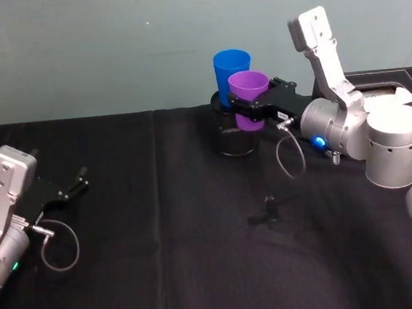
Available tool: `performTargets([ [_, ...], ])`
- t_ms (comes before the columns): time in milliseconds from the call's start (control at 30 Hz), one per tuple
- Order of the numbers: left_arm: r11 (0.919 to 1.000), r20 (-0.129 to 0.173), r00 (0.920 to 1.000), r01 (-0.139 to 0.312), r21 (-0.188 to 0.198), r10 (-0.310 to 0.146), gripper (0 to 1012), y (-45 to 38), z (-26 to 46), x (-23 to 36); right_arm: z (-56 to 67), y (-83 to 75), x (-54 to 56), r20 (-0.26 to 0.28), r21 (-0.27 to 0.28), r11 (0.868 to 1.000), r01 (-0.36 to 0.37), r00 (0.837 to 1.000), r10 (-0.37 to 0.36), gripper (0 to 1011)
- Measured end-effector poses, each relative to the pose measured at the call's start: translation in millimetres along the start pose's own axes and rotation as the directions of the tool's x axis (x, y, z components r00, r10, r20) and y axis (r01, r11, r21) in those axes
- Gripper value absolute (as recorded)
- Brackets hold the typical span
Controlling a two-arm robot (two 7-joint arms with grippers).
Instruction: Pick up one cup with a gripper and tap it against the other cup.
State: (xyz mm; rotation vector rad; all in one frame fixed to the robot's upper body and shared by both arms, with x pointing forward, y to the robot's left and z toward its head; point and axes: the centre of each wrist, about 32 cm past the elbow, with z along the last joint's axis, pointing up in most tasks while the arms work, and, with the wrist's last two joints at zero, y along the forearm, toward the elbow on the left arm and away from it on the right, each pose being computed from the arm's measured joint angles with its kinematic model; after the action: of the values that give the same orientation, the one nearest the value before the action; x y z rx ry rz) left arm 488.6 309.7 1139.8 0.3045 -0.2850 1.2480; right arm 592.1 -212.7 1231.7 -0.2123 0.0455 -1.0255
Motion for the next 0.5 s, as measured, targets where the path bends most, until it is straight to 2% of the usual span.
performTargets([
  [500,1.0000,0.000,1.0000,0.000,0.000,0.000,1000,0.0,0.0,0.0,0.2,0.2,-0.2,0.001,0.000,1.000,-0.002,1.000,0.002,743],
])
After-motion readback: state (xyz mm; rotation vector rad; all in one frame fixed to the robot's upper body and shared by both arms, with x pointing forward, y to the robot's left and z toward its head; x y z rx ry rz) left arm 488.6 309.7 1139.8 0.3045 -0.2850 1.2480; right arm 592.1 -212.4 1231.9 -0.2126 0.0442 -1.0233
